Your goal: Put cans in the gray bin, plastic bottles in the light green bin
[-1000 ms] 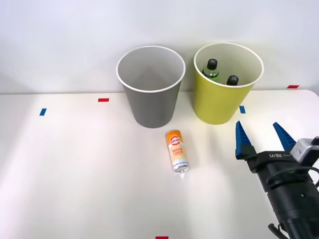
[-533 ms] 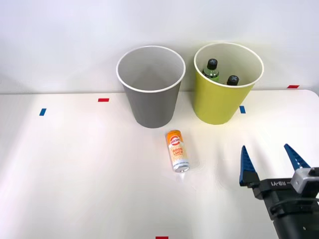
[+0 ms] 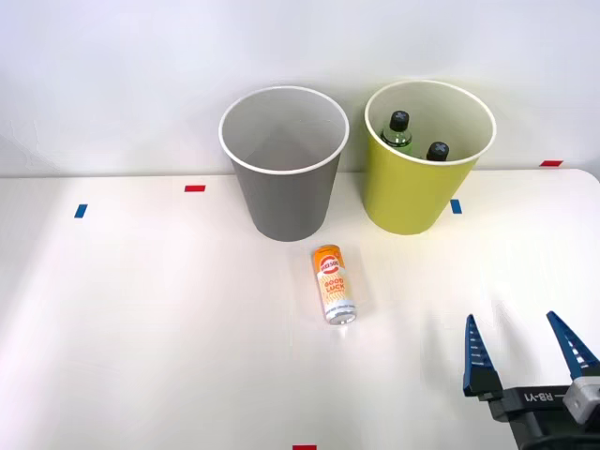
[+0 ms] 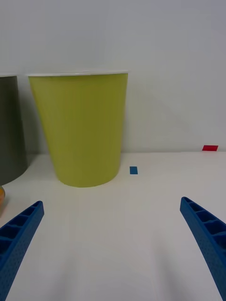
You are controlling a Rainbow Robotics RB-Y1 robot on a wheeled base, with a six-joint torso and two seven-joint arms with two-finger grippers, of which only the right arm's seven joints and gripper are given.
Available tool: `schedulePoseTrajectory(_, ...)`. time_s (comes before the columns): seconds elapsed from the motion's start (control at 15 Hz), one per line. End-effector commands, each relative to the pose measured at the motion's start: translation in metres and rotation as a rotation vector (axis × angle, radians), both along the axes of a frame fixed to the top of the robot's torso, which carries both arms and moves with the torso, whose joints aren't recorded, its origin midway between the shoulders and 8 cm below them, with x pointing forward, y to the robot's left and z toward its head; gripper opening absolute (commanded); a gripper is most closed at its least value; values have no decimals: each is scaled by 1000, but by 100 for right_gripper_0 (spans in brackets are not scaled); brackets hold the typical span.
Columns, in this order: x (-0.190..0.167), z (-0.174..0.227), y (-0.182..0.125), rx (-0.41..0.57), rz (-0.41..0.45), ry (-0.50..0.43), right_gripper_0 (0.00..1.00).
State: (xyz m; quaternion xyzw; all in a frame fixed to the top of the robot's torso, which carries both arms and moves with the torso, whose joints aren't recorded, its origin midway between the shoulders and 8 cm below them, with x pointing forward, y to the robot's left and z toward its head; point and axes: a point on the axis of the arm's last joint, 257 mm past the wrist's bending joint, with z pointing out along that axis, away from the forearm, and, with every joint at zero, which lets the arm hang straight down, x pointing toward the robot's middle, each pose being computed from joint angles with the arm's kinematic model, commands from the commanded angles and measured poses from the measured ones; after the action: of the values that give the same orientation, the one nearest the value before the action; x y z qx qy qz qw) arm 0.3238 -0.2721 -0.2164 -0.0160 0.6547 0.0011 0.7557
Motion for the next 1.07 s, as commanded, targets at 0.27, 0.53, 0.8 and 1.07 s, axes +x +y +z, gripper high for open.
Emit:
schedulePoseTrajectory(0.27,-33,-24,18,-258,-18,48,100)
schedulePoseTrajectory(0.53,-51,-41,66,-252,143,84,100)
schedulePoseTrajectory(0.8,-48,-36,83,-226,223,64,100)
schedulePoseTrajectory(1.07,-49,-36,100,-217,241,57,100)
